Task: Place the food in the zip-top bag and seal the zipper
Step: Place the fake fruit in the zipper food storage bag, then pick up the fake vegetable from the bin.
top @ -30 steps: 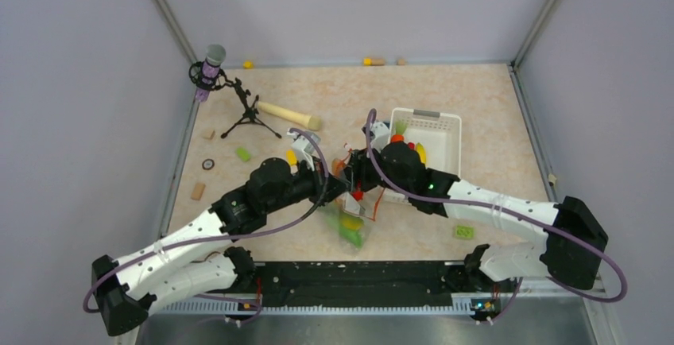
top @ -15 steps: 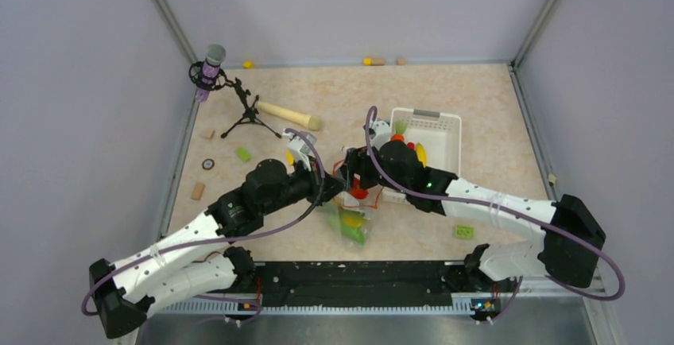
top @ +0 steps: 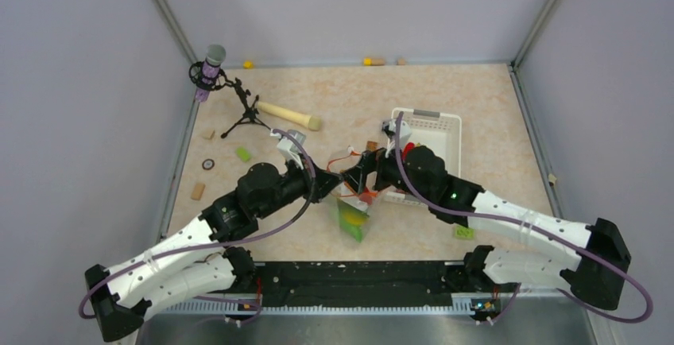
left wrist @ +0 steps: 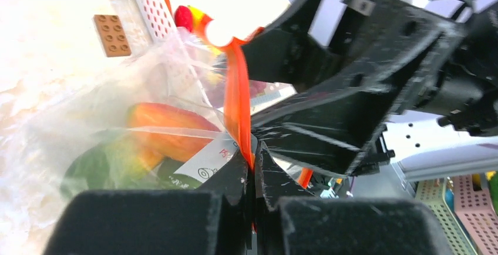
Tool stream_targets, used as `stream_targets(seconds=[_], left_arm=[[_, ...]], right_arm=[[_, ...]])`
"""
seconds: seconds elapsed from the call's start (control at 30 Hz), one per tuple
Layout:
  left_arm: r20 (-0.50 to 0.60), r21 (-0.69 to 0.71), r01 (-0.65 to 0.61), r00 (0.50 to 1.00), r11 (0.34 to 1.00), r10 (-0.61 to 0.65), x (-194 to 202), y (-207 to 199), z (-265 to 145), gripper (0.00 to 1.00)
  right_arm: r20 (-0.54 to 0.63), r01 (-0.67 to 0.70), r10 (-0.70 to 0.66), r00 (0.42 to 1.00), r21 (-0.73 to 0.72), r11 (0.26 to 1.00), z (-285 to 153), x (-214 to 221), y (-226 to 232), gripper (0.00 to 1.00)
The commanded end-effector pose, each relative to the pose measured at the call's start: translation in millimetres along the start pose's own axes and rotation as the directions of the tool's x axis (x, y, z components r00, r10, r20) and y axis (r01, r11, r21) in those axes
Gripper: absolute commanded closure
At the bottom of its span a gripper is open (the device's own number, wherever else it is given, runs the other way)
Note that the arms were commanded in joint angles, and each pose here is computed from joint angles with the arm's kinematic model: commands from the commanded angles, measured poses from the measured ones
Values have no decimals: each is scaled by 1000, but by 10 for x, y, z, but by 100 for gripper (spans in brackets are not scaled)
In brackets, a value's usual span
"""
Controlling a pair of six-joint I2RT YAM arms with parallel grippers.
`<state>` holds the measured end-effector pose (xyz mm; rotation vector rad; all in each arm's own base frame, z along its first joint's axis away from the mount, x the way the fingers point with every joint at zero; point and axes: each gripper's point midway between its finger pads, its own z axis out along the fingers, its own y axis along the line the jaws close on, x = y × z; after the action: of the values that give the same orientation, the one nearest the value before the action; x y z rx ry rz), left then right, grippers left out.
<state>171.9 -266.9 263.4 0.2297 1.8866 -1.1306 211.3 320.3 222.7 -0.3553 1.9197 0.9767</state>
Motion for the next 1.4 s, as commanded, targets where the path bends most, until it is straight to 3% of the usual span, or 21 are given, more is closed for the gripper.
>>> stream_targets(seconds=[0.0, 0.4, 0.6, 0.7, 0.87, 1.07, 1.37], left_arm=[[98, -78, 1, 995, 997, 7, -154, 158, 0, 100], [108, -174, -7, 994, 985, 26, -146, 358, 6, 100], [102, -185, -6, 994, 983, 25, -127, 385, 10, 100], [105, -189, -9, 994, 982, 29, -115, 409, -10, 100], [117, -180, -8, 993, 984, 29, -100, 420, -42, 100], [104, -178, -12, 994, 984, 31, -69, 425, -35, 100], [104, -190, -17, 994, 982, 38, -59, 458, -30, 100]], right_arm=[[155, 33, -28, 987, -29, 999, -274, -422, 147, 1], [324, 9, -57, 944, 147, 989, -819, -716, -232, 1], [353, -93, -91, 931, 471, 878, -1002, -723, -863, 1], [333, -111, -101, 938, 563, 819, -1010, -717, -1156, 1], [255, -179, 45, 966, 535, 826, -782, -640, -1581, 1], [219, -206, 90, 972, 598, 775, -553, -706, -2020, 5], [174, -247, 176, 969, 621, 744, -59, -765, -2601, 19]])
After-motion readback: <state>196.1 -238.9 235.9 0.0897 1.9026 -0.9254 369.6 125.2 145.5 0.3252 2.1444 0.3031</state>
